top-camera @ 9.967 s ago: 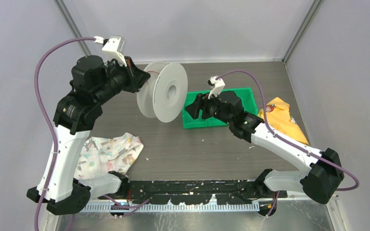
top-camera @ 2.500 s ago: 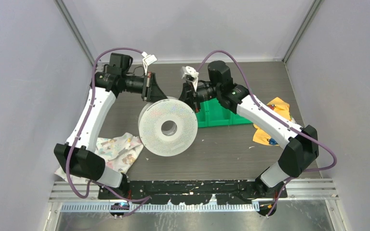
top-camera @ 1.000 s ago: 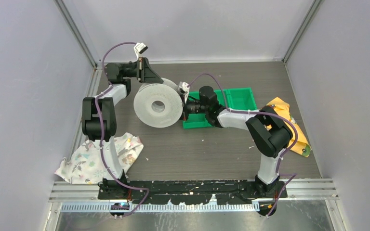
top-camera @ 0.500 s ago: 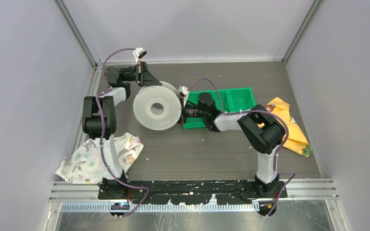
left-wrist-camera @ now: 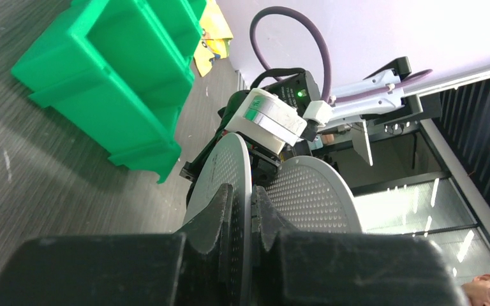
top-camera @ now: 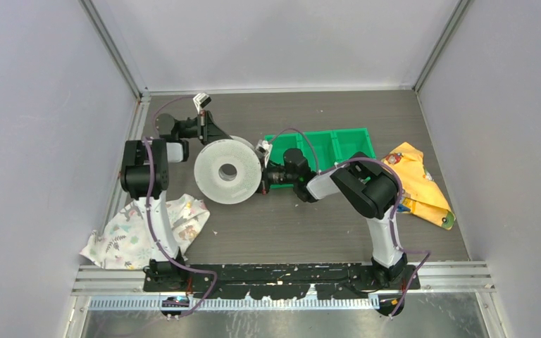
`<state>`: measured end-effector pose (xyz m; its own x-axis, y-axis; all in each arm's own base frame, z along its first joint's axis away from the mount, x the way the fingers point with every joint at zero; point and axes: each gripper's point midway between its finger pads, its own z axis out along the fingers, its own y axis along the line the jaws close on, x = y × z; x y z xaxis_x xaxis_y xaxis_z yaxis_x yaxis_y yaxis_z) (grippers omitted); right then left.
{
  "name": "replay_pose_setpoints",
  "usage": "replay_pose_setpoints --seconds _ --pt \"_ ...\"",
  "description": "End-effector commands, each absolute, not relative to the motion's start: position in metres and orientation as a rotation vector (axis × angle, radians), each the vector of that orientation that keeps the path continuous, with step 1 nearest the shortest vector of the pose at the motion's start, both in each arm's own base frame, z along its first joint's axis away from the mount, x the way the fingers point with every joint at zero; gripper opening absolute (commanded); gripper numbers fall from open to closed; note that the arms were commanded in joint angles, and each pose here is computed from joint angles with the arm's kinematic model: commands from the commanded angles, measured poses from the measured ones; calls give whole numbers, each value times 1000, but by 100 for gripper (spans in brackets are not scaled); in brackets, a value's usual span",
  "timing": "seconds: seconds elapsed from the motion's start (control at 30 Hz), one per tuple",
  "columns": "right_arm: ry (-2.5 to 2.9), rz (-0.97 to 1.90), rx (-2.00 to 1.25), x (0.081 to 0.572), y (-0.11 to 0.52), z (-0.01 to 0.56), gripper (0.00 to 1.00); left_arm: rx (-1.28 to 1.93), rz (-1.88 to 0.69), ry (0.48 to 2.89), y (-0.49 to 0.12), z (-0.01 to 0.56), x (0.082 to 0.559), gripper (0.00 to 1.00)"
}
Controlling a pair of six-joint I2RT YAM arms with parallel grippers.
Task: Wrap the cables
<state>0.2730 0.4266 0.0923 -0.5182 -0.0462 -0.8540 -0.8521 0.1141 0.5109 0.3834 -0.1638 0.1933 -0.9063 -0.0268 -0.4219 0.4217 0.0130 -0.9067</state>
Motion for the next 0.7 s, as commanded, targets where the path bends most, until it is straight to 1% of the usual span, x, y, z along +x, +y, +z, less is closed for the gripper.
replay_pose_setpoints --seconds 0.0,0.4,0.5,0.53,0.6,0.67 --pt "1501 1414 -873 288 438 122 1 341 -2045 2109 -153 167 374 1" --pt "1553 1457 -834 285 442 99 1 218 -2084 2137 -145 140 390 2" --pt "1556 1465 -805 287 442 96 1 211 -2083 2133 -145 140 390 16" --pt "1555 1470 -799 288 442 96 1 207 -2082 2131 -145 139 390 22" --pt "1552 1481 -786 289 444 97 1 201 -2081 2129 -144 139 390 37" --pt "1549 1488 -779 290 445 98 1 189 -2082 2128 -143 139 391 45"
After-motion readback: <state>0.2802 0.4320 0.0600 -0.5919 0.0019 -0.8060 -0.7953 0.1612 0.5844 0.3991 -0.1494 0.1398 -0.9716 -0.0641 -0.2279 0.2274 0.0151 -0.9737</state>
